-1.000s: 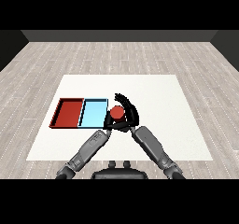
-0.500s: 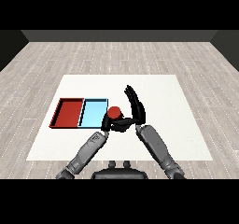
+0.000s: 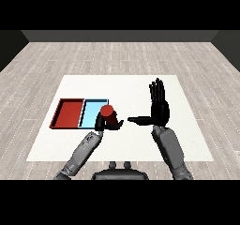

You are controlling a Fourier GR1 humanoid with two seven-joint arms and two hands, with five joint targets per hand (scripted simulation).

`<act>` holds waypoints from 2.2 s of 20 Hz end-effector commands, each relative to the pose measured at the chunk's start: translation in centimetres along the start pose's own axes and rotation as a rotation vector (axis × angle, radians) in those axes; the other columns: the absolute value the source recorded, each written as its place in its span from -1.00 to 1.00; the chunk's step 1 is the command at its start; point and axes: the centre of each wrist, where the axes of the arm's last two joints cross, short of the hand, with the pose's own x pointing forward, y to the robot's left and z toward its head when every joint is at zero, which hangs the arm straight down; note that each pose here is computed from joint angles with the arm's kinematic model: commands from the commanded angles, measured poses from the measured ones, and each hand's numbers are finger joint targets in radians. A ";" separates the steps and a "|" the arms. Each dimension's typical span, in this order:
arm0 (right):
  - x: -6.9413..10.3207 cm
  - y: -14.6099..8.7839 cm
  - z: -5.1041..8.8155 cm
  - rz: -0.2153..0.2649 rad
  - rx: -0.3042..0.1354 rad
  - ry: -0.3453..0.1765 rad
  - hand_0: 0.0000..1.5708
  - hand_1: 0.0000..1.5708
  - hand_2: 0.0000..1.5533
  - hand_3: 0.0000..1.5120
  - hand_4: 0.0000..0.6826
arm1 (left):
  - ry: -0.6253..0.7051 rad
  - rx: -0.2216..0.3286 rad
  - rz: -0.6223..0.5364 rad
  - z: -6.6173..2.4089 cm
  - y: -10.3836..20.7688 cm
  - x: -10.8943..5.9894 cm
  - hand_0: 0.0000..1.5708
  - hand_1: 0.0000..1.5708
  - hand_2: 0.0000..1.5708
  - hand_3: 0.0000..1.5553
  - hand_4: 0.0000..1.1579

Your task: Pick the red can and put it in the red box

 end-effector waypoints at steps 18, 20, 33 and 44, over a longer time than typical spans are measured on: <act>-6.1 -12.7 11.4 0.158 -0.158 0.262 -1.00 -1.00 -1.00 -1.00 -1.00 | 0.008 0.241 -0.424 -6.85 14.9 5.0 1.00 1.00 0.95 0.80 0.94; -5.8 -12.6 10.8 0.158 -0.155 0.273 -1.00 -1.00 -1.00 -1.00 -1.00 | 0.045 0.227 -0.465 -6.85 16.8 3.5 0.84 0.84 0.85 0.79 0.91; -7.6 -13.0 8.5 0.175 -0.115 0.214 -1.00 -1.00 -1.00 -1.00 -1.00 | 0.426 0.425 -0.597 -4.81 25.3 -6.1 1.00 1.00 1.00 0.92 0.84; -6.0 -12.9 9.5 0.218 -0.108 0.142 -1.00 -1.00 -1.00 -1.00 -1.00 | 0.760 0.499 -0.700 -3.09 26.0 -8.8 0.02 0.02 -0.05 -1.00 0.22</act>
